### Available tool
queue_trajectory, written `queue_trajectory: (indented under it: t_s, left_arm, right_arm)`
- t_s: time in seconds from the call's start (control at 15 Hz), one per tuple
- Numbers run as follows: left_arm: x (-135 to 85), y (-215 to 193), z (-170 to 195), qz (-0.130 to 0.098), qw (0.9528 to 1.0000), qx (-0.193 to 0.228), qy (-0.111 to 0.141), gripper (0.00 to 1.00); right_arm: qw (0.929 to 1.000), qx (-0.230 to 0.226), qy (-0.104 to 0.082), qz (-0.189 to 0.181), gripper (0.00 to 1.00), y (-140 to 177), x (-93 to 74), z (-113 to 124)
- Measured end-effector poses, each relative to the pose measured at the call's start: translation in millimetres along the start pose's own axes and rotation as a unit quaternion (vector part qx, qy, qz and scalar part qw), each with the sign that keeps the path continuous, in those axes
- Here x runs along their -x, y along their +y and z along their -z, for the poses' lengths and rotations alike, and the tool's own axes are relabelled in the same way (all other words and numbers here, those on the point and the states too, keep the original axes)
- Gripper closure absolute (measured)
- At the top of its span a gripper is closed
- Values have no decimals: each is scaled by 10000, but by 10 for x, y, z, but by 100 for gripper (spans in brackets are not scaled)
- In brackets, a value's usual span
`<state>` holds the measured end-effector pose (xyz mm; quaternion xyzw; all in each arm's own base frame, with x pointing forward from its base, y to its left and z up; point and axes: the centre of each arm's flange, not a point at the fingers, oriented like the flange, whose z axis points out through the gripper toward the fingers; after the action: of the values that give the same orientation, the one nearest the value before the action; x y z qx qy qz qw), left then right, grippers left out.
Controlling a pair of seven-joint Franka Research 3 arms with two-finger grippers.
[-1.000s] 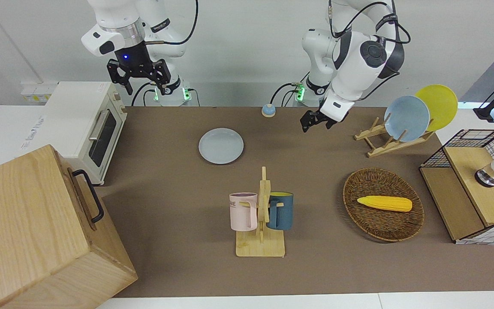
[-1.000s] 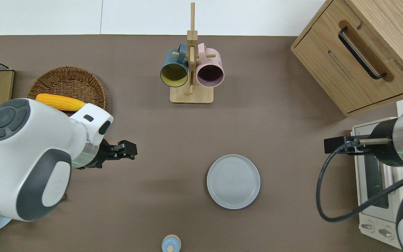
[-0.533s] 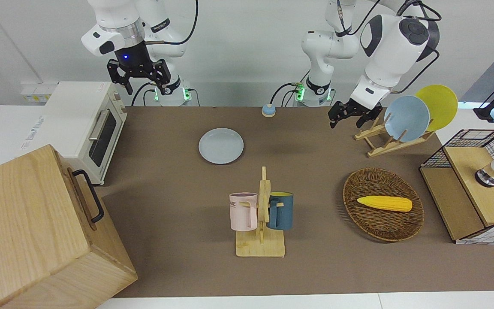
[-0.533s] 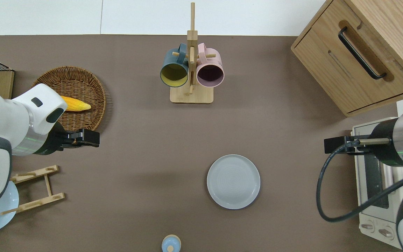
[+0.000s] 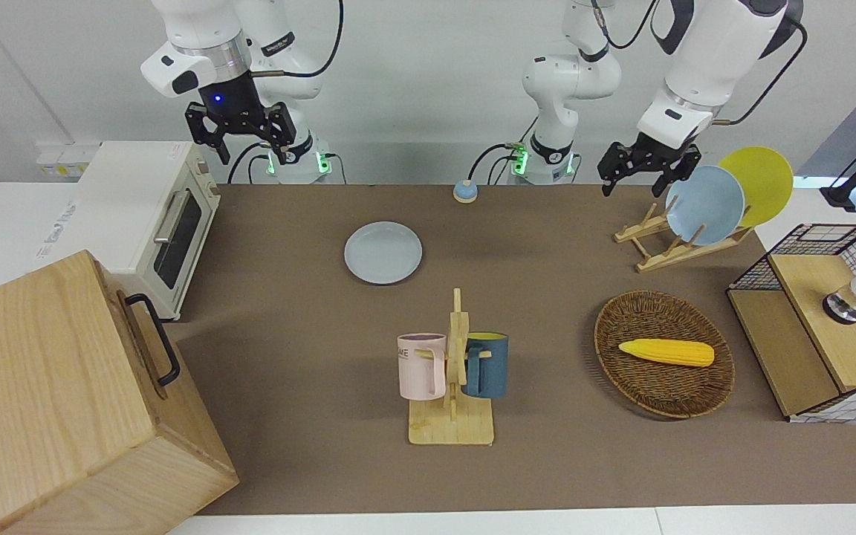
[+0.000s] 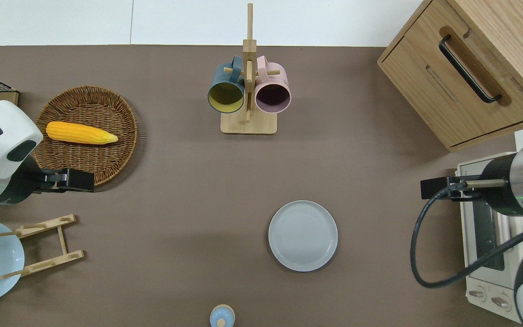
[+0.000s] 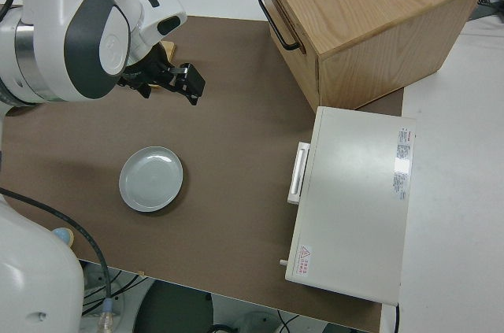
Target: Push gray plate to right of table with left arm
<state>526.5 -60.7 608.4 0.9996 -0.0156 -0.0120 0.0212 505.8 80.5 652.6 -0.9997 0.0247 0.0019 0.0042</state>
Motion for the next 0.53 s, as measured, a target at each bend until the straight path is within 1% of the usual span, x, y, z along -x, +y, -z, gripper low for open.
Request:
queue_trajectory:
  t_s: [0.13,0.53]
  left_arm:
    - [12,46,18,-53,10000,-57,1,0]
    - [4,-49,26,31,10000,-73,9,0]
  right_arm:
    - [10000,0,0,0,0,0,0,0]
    - [10000,0,0,0,0,0,0,0]
